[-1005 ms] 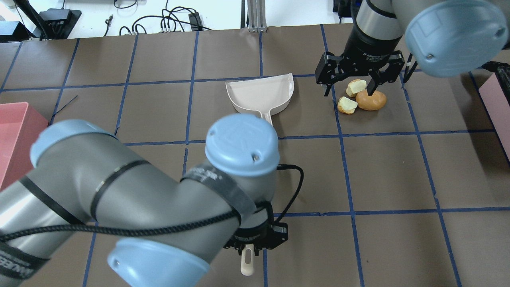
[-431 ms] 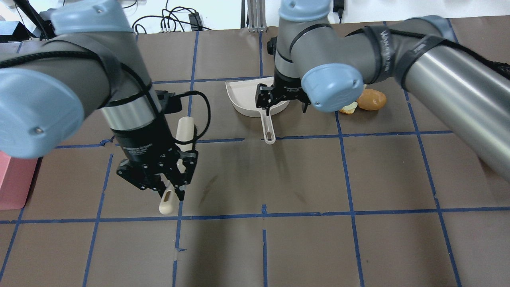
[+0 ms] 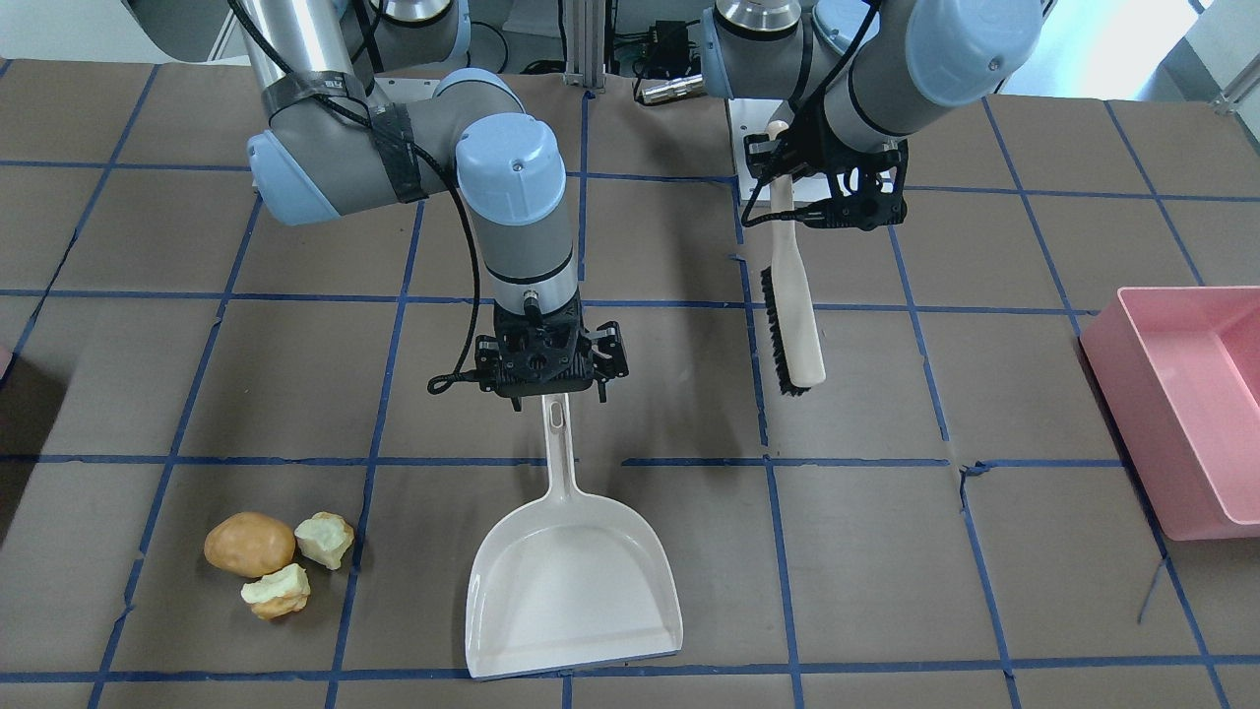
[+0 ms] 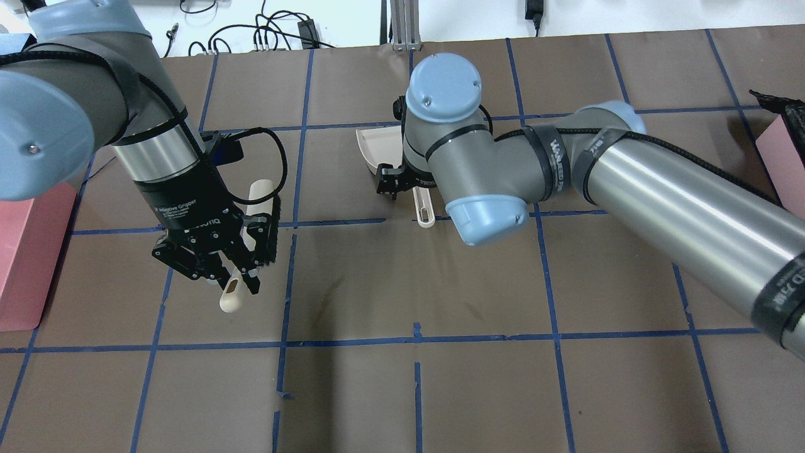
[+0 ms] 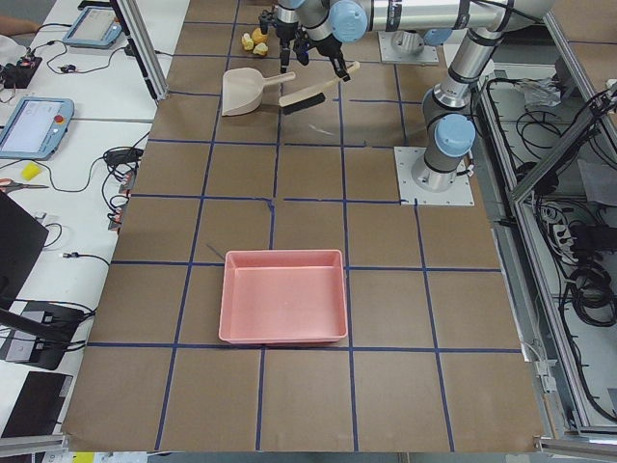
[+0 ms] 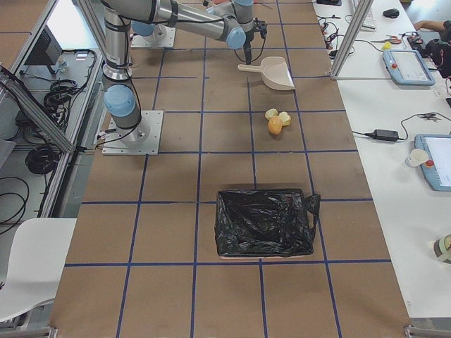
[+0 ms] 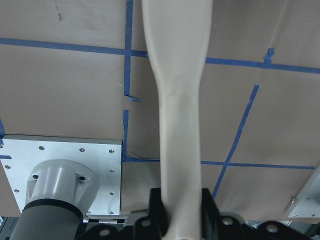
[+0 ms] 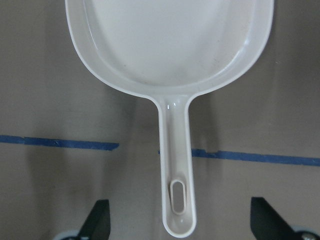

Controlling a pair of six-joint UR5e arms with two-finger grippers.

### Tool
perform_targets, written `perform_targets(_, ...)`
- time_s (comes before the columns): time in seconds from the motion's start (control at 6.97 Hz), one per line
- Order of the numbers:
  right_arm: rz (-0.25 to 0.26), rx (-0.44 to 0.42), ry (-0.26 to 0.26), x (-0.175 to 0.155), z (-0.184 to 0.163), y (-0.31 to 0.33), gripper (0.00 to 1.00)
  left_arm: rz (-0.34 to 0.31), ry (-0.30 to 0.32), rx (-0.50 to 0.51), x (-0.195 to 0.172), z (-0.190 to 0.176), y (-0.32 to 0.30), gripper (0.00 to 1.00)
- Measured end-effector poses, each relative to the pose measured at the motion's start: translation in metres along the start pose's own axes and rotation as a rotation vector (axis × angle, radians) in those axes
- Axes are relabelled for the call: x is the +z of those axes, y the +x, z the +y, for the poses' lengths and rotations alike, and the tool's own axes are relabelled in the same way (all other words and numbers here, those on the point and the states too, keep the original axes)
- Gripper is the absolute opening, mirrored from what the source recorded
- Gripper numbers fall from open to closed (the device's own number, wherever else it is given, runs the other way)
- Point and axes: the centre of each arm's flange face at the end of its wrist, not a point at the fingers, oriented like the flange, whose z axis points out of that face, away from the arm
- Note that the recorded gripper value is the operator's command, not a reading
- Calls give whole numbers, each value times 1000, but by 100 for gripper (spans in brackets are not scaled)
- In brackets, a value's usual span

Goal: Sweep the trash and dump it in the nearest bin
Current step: 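Lift the brush with the left gripper while the right gripper grasps the dustpan handle, then carry the dustpan past the potato with the right gripper while the left brings the brush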

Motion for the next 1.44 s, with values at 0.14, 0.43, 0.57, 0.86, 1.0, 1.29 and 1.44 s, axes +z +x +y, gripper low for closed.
perform_targets(0.14,-5,-1,19,10,12,5,99,4,29,2,2,-14,-1,0)
perform_targets(0.43,-1,1,67,23,12,10,97,-3,84,50,18,-35,-3,0)
perform_targets(0.57,5,2,70,32,11,11,97,-32,94,63,28,-39,-7,0)
perform_targets(0.86,13,1,62,45,12,11,83,-69,104,69,39,-41,-12,0)
perform_targets(1.0,13,0,63,48,11,11,82,-74,106,71,40,-41,-13,0)
perform_targets(1.29,11,0,72,52,10,10,29,-75,107,72,41,-41,-14,0)
perform_targets(1.44,9,1,73,52,9,10,16,-75,109,72,40,-40,-14,0)
